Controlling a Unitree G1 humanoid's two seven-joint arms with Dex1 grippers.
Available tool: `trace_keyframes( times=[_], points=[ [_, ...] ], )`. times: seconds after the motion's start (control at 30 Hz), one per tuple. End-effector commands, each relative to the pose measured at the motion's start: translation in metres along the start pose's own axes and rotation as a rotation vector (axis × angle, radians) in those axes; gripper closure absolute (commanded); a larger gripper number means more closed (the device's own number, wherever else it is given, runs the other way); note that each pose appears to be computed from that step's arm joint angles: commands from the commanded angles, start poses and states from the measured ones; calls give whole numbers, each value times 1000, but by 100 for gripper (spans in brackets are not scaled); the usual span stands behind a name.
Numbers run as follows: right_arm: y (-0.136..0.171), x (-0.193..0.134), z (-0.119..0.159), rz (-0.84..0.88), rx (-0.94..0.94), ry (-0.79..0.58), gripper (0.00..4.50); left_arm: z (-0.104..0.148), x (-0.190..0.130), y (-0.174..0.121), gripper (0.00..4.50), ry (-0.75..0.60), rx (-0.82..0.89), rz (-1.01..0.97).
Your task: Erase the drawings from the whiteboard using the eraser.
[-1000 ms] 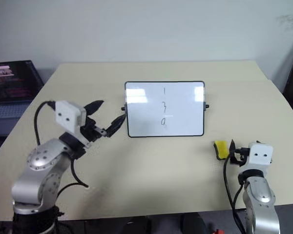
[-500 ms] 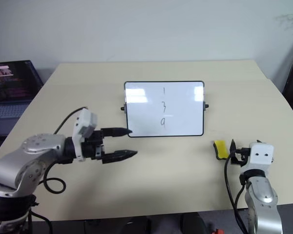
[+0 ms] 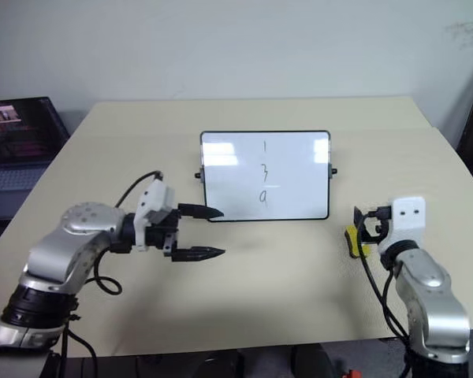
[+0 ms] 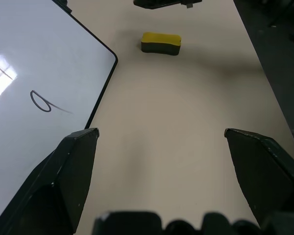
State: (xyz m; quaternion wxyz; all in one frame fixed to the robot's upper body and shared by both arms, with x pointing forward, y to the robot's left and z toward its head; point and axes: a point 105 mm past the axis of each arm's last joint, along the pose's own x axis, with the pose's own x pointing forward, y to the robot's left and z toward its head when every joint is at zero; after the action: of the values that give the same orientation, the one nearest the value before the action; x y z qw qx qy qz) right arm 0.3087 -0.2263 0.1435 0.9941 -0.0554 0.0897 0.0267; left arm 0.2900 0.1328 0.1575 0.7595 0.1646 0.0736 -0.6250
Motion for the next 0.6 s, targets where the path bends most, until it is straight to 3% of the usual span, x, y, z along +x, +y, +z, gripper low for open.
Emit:
trace_keyframes(
  times=[0.03,0.33,0.6],
  points=[
    [-9,2,4,4,36,106,5,7,5,2,0,-10,76,-7],
    [6,2,3,85,119,314,5,4,12,-4,0,-21,83,-32],
    [17,-5,-12,100,139,388,5,2,11,-4,0,-13,93,-29]
  ],
)
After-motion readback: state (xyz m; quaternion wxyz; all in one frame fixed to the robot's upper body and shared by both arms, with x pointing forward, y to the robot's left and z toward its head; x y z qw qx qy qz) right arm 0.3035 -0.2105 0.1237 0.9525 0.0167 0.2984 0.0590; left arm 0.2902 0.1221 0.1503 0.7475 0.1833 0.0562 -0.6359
